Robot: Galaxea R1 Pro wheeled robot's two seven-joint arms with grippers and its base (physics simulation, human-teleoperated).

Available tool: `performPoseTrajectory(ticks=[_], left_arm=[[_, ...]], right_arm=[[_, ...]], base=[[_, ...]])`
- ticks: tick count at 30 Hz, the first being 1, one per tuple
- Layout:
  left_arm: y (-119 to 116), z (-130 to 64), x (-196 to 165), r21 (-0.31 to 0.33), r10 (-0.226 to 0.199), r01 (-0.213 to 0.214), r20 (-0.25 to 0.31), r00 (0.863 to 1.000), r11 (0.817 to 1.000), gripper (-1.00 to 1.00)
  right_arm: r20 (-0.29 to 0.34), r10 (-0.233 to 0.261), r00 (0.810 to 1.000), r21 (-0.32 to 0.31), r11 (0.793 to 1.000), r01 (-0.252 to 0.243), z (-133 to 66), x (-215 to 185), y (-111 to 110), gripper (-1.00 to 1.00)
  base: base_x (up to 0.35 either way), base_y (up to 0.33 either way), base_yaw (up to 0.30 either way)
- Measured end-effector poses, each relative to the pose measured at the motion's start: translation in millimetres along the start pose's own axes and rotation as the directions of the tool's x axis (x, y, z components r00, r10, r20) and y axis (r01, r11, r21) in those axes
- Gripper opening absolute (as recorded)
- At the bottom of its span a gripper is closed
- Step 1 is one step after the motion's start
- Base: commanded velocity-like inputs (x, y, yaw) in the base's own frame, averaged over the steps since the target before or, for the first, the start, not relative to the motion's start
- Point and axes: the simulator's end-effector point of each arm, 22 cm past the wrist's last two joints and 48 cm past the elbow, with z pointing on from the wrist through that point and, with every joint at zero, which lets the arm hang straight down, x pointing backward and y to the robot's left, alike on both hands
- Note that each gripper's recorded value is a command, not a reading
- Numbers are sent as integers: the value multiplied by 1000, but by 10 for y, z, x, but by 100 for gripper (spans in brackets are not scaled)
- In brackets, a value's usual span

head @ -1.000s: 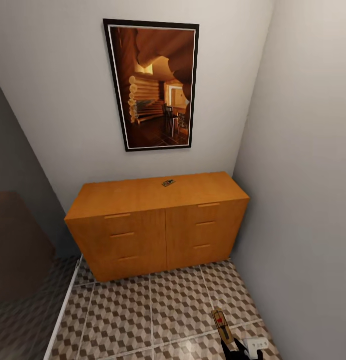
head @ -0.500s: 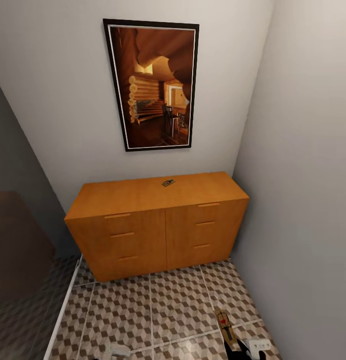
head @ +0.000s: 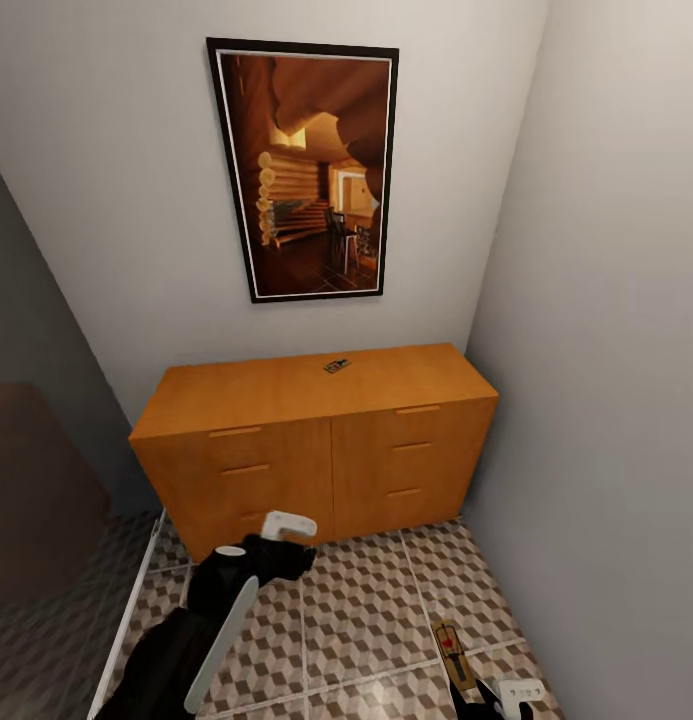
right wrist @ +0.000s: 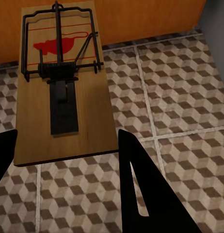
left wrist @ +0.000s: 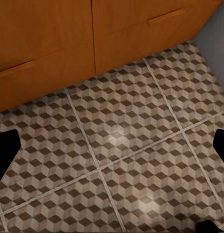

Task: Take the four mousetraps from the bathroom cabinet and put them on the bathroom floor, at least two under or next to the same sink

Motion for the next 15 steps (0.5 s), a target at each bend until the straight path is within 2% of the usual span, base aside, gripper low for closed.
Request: performPoseTrajectory(ticks=[8,12,15], left_arm=[[-281,-156,-241,45,-10,9,14,1000,999,100],[-279,-227,-676,37,5,-8,79,997,999,100],[-216,-344,-1291,17,30,-33,165,986,999,100]], right_arm=[[0,0,1000,0,1000,0,0,0,0,-100],[0,0,1000,0,1000,0,1,0,0,-100],[-1,0,1000,1,1000,0,1,1,-3,-100]], base=[[0,0,0],[0,0,0],[0,0,0]])
